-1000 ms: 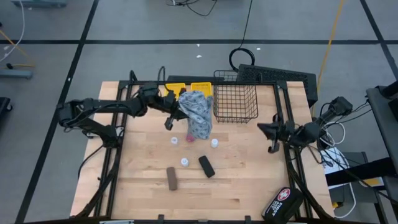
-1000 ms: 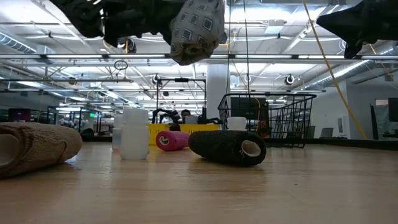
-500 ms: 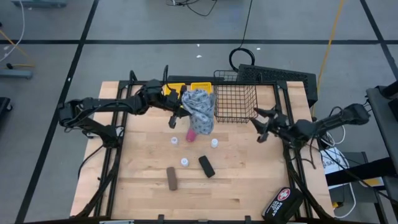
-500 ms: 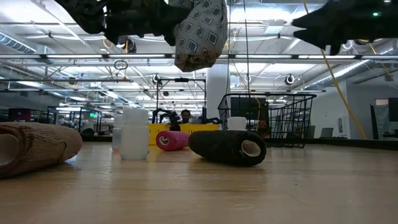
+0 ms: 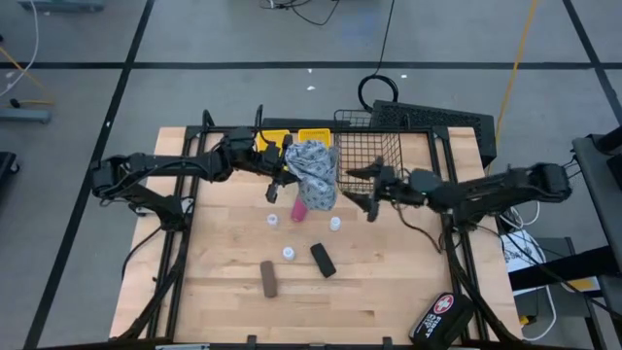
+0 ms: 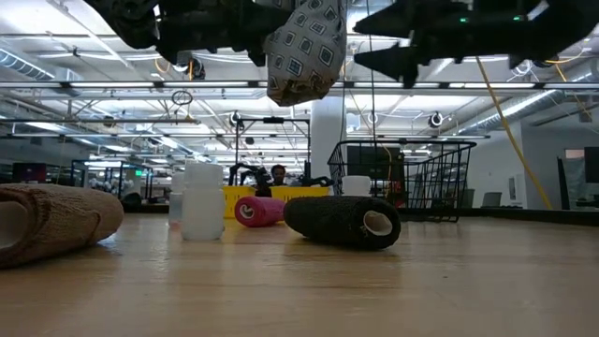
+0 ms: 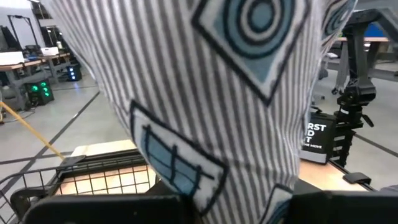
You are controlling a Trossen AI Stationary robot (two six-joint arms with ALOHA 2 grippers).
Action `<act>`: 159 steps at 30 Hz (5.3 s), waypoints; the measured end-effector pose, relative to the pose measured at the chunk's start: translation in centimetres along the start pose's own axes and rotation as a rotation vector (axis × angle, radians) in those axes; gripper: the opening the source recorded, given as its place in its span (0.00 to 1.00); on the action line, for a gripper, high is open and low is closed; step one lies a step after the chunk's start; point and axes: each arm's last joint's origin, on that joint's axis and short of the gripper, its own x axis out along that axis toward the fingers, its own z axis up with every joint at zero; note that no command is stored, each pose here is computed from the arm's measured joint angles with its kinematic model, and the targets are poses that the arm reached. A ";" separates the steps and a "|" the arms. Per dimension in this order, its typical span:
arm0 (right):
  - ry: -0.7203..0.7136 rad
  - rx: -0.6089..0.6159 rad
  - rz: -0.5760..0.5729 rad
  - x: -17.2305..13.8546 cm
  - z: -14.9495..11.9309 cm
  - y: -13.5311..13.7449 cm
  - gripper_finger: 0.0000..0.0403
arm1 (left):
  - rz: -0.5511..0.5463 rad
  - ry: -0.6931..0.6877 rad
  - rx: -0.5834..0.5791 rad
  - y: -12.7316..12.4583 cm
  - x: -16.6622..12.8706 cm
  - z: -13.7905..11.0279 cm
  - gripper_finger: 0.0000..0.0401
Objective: Pick & Place Medicine items
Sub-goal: Put the gray patient gown into the black wire basket
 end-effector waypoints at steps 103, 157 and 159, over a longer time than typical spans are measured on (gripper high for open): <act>0.017 -0.110 0.090 7.5 -1.0 -0.2 0.19 | -0.017 0.054 -0.054 -1.0 0.5 -0.6 0.17; 0.278 -0.134 -0.245 0.5 4.7 -8.2 0.19 | 0.551 0.009 -0.197 -4.4 -12.9 0.1 0.81; 0.272 -0.115 -0.242 0.2 4.4 -8.8 0.19 | 0.558 0.010 -0.197 -4.3 -13.0 0.0 0.81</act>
